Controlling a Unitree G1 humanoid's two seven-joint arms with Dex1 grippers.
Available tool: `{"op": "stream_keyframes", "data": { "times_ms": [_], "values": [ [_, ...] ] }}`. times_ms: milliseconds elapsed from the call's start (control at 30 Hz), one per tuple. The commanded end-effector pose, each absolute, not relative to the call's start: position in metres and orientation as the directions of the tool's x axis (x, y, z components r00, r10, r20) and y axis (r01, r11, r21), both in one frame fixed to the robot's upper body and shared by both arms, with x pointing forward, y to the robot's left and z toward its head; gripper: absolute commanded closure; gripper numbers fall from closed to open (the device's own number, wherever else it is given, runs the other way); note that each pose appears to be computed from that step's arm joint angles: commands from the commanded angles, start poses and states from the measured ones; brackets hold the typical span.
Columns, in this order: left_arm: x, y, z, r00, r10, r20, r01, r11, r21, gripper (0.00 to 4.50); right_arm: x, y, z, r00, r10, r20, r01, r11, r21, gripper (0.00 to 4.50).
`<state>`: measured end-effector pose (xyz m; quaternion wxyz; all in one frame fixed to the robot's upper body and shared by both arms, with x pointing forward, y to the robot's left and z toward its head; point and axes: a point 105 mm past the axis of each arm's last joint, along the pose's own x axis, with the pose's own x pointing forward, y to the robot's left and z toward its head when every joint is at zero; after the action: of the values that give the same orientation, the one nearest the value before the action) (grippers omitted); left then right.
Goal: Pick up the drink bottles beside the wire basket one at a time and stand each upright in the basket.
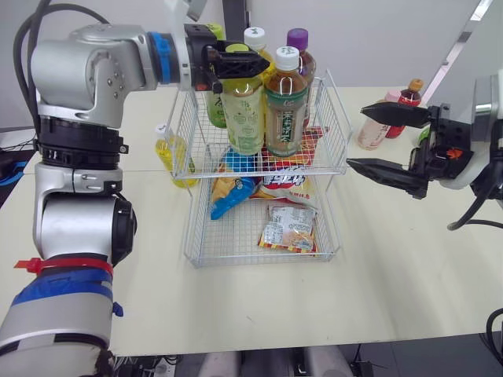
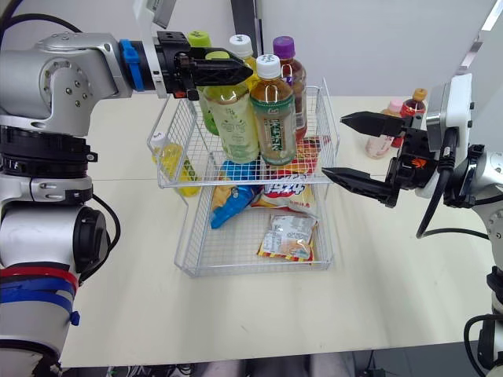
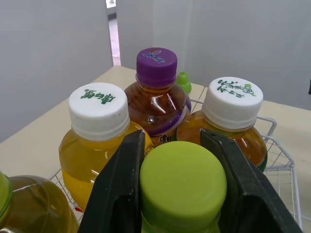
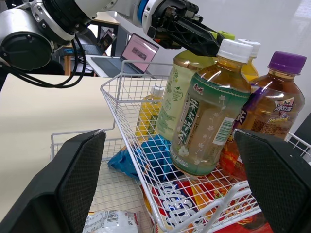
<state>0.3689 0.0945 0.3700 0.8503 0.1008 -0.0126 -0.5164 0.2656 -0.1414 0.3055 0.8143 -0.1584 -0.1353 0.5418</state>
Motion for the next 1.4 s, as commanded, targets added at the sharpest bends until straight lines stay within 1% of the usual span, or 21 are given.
{"op": "stream_keyframes", "data": {
  "times_ms": [33, 67, 133, 267, 400, 600, 800, 933, 1100, 1200, 1400],
  "values": [
    [0.363, 0.09, 0.378, 0.442, -0.894, -0.07, 0.881, 0.419, 0.218, 3.11, 0.258, -0.144, 0.318, 0.384, 0.92, 0.07, -0.808, 0.372, -0.457, 0.0],
    [0.363, 0.089, 0.377, 0.437, -0.896, -0.075, 0.885, 0.414, 0.214, 3.11, 0.258, -0.144, 0.318, 0.384, 0.921, 0.069, -0.808, 0.372, -0.457, 0.0],
    [0.36, 0.089, 0.378, 0.418, -0.905, -0.076, 0.893, 0.394, 0.218, 2.39, 0.257, -0.144, 0.317, 0.383, 0.921, 0.068, -0.809, 0.37, -0.457, 0.0],
    [0.357, 0.091, 0.382, 0.402, -0.913, -0.067, 0.898, 0.379, 0.225, 1.32, 0.257, -0.144, 0.317, 0.384, 0.921, 0.064, -0.81, 0.369, -0.456, 0.0],
    [0.356, 0.099, 0.388, 0.419, -0.906, -0.051, 0.885, 0.396, 0.244, 0.04, 0.257, -0.143, 0.318, 0.384, 0.921, 0.062, -0.81, 0.368, -0.457, 0.0],
    [0.345, 0.112, 0.404, 0.434, -0.901, -0.028, 0.868, 0.409, 0.282, 0.01, 0.257, -0.145, 0.319, 0.388, 0.92, 0.058, -0.807, 0.369, -0.461, 0.0],
    [0.338, 0.144, 0.423, 0.527, -0.85, 0.013, 0.807, 0.505, 0.306, 0.01, 0.256, -0.147, 0.32, 0.392, 0.918, 0.054, -0.806, 0.371, -0.462, 0.0],
    [0.33, 0.163, 0.422, 0.571, -0.821, 0.006, 0.778, 0.544, 0.315, 0.01, 0.256, -0.147, 0.321, 0.389, 0.92, 0.051, -0.809, 0.368, -0.459, 0.0],
    [0.318, 0.209, 0.419, 0.672, -0.741, 0.021, 0.697, 0.641, 0.322, 0.01, 0.254, -0.143, 0.319, 0.38, 0.925, 0.029, -0.827, 0.353, -0.438, 0.0],
    [0.315, 0.237, 0.417, 0.744, -0.667, 0.042, 0.621, 0.713, 0.326, 0.01, 0.254, -0.138, 0.317, 0.373, 0.928, 0.001, -0.827, 0.333, -0.454, 0.0],
    [0.306, 0.284, 0.398, 0.839, -0.537, 0.086, 0.492, 0.818, 0.298, 0.01, 0.251, -0.12, 0.311, 0.333, 0.942, -0.044, -0.828, 0.27, -0.491, 0.0]
  ]
}}
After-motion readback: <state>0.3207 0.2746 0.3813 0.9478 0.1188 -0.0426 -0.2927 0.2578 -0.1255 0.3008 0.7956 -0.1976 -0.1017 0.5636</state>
